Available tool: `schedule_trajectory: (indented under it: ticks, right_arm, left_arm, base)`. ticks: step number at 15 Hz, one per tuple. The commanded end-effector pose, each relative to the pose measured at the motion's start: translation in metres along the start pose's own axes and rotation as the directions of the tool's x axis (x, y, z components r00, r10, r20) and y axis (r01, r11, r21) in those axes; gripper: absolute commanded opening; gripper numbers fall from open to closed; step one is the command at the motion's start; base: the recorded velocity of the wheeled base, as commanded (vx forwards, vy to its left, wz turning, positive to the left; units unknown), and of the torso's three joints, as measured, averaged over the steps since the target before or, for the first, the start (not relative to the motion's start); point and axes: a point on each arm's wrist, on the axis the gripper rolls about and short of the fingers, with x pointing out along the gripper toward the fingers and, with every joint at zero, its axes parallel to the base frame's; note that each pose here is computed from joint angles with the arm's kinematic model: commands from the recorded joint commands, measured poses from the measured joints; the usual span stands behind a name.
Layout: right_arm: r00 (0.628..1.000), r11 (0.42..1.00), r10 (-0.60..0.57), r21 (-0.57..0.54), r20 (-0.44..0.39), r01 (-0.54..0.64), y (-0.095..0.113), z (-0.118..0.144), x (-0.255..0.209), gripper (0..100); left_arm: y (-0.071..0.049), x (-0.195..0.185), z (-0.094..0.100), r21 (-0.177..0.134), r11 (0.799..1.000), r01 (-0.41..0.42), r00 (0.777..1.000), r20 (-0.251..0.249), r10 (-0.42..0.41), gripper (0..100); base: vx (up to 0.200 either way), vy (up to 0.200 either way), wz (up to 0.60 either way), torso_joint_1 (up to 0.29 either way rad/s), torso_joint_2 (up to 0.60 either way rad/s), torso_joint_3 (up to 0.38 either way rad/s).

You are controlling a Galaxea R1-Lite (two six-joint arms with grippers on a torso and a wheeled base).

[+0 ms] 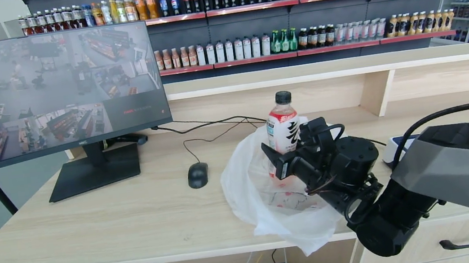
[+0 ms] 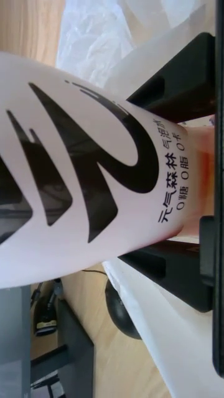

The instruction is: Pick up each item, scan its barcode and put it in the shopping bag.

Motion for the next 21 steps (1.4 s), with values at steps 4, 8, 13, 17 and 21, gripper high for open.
schedule_trajectory:
  ticks: [4,8,13,17,21]
  right_arm:
    - [1.0,1.0,0.0,-0.001,-0.026,0.0,0.0,-0.017,0.006,0]
    - [0.999,1.0,-0.001,-0.002,-0.053,0.001,0.0,-0.028,0.005,0]
    - [0.997,1.0,-0.004,-0.005,-0.077,0.004,-0.001,-0.038,0.005,0]
    - [0.996,1.0,-0.004,-0.006,-0.088,0.004,-0.001,-0.042,0.005,0]
    - [0.996,1.0,-0.006,0.002,-0.094,0.006,-0.002,-0.044,0.004,0]
  left_arm:
    - [0.0,0.0,0.0,0.0,1.0,0.0,1.0,0.001,0.0,100]
    - [0.0,0.0,0.0,0.0,1.0,0.0,1.0,0.001,0.0,100]
    - [0.0,0.0,0.0,0.0,1.0,0.0,1.0,0.001,0.0,100]
    - [0.0,0.0,0.0,0.0,1.0,0.0,1.0,0.001,0.0,100]
    - [0.0,0.0,0.0,0.0,1.0,0.0,1.0,0.001,0.0,100]
  base:
    - [0.0,0.0,0.0,0.0,0.0,0.0]
    - [0.0,0.0,0.0,0.0,0.0,0.0]
    - [0.0,0.0,0.0,0.0,0.0,0.0]
    - [0.0,0.0,0.0,0.0,0.0,0.0]
    - [0.0,0.0,0.0,0.0,0.0,0.0]
